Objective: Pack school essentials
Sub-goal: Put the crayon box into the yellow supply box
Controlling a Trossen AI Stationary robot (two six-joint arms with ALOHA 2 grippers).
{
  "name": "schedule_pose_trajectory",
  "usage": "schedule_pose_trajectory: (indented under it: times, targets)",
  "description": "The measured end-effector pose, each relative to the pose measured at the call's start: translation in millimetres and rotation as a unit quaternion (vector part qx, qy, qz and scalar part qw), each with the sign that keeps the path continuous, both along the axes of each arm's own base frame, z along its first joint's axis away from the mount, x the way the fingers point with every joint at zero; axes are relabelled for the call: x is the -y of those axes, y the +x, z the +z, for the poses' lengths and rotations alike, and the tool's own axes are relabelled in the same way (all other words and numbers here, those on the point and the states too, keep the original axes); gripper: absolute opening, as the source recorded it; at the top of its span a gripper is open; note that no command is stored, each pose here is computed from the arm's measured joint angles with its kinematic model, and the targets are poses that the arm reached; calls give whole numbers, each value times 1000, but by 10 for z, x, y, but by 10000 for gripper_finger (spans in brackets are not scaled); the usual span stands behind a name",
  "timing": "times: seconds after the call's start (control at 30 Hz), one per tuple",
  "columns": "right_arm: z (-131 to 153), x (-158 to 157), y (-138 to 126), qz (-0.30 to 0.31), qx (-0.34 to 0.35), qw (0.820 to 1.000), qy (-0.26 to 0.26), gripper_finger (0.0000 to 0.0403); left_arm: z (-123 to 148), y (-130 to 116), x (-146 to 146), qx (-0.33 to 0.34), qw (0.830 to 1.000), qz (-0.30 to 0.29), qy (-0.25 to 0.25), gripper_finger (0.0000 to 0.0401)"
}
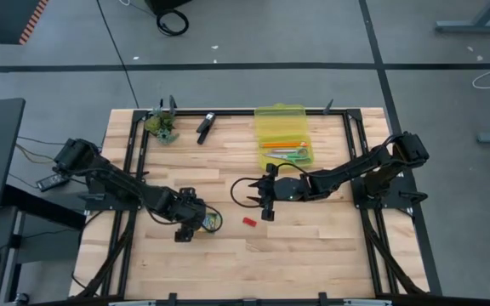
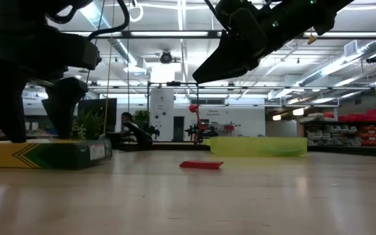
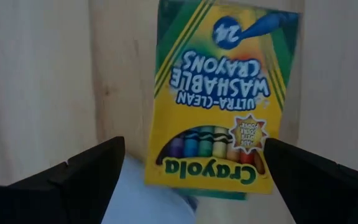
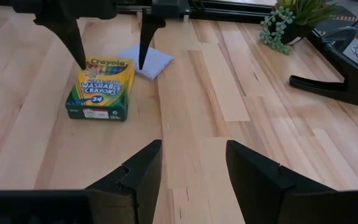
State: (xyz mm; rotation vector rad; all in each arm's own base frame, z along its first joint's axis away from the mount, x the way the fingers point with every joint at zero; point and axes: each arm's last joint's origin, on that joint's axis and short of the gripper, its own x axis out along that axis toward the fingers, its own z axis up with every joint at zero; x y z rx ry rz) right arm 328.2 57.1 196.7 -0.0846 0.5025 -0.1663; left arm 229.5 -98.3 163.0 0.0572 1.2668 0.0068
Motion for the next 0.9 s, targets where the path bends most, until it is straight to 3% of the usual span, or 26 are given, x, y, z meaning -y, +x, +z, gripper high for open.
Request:
schedule_pose_trajectory:
  times: [0.9]
  targets:
    - [0,-6,1,8,-1,1000,4,185,135,53,45,-3,999,31,-9,396]
